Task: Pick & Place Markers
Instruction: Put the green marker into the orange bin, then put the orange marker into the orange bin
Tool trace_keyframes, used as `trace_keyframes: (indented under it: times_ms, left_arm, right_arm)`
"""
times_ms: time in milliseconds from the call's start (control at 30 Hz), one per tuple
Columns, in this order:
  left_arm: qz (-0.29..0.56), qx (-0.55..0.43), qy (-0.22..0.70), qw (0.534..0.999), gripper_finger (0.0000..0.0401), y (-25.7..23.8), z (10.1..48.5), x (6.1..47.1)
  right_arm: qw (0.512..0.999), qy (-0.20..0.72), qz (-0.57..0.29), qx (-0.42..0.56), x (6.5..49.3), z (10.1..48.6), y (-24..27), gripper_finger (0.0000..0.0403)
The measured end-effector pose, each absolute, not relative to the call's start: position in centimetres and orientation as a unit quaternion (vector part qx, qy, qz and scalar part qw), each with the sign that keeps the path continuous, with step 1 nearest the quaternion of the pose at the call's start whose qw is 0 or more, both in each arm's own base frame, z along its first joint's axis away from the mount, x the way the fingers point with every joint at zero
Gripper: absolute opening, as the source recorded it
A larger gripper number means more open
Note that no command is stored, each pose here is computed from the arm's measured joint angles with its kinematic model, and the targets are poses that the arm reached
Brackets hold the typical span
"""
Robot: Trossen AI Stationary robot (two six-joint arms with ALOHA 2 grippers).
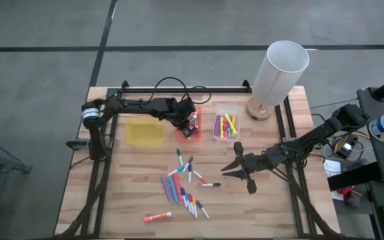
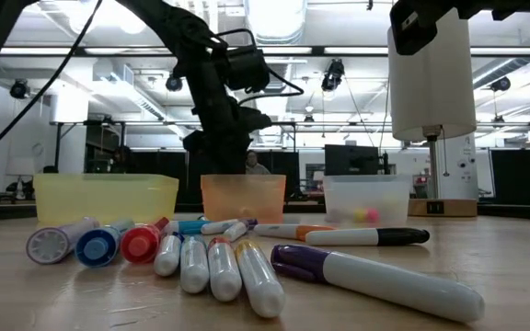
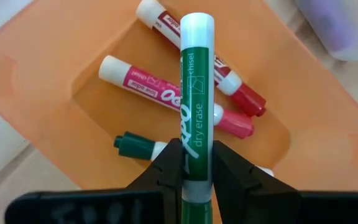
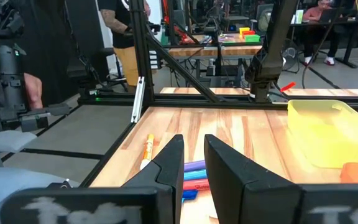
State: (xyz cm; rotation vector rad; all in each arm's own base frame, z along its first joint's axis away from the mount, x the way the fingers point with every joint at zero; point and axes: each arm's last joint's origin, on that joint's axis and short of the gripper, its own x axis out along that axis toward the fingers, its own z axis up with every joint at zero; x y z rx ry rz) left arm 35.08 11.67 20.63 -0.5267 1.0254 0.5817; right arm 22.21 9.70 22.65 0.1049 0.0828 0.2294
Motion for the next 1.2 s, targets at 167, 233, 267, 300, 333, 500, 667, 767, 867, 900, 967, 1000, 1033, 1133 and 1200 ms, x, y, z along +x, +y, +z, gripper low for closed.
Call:
trace_keyframes:
  times_ms: [167,233,267,300,333,500,667,767,867,900,967,1000,1033,1133,1200]
  left_arm:
    - [0.271,-0.245,0.474,0.801,0.0056,11.7,20.7,35.2]
    - [0.271,-0.246,0.471,0.803,0.0057,11.7,20.7,35.2]
    - [0.271,-0.246,0.469,0.804,0.0059,11.7,20.7,35.2]
    - [0.271,-0.246,0.469,0.804,0.0064,11.7,20.7,35.3]
    - [0.270,-0.245,0.468,0.805,0.0071,11.7,20.7,35.3]
    - [0.263,-0.234,0.467,0.811,0.0125,11.5,20.8,35.4]
    - [0.255,-0.223,0.465,0.818,0.0159,11.5,20.8,35.6]
    - [0.246,-0.209,0.464,0.825,0.0161,11.4,21.4,35.5]
    - [0.233,-0.194,0.450,0.840,0.0162,10.7,23.0,35.2]
    - [0.227,-0.187,0.444,0.846,0.0162,10.5,23.6,35.0]
    - [0.214,-0.173,0.431,0.859,0.0163,9.7,25.1,34.5]
    - [0.207,-0.167,0.424,0.866,0.0163,9.3,25.9,34.2]
    - [0.201,-0.163,0.414,0.872,0.0163,8.8,26.7,33.8]
    - [0.184,-0.159,0.396,0.886,0.0163,7.1,29.0,32.5]
    - [0.171,-0.156,0.390,0.892,0.0163,5.9,30.2,31.6]
  right_arm:
    - [0.991,0.041,0.114,0.052,22.2,22.7,9.7,0.0059]
    - [0.991,0.041,0.114,0.052,22.2,22.7,9.7,0.0059]
    - [0.991,0.041,0.114,0.052,22.2,22.7,9.7,0.0059]
    - [0.991,0.041,0.114,0.052,22.2,22.7,9.7,0.0059]
    - [0.991,0.041,0.114,0.052,22.2,22.6,9.7,0.0059]
    - [0.991,0.042,0.114,0.049,22.2,22.6,9.7,0.0059]
    - [0.991,0.043,0.114,0.048,22.2,22.6,9.7,0.0059]
    - [0.991,0.043,0.114,0.048,22.2,22.6,9.7,0.0059]
    - [0.991,0.043,0.114,0.047,22.2,22.6,9.7,0.0059]
    - [0.991,0.044,0.114,0.047,22.2,22.6,9.7,0.0059]
    - [0.991,0.046,0.114,0.046,22.2,22.5,9.7,0.0059]
    - [0.991,0.047,0.114,0.046,22.2,22.5,9.7,0.0059]
    - [0.991,0.047,0.114,0.046,22.2,22.5,9.7,0.0059]
    - [0.991,0.050,0.114,0.045,22.2,22.5,9.7,0.0059]
    - [0.991,0.050,0.114,0.045,22.2,22.5,9.7,0.0059]
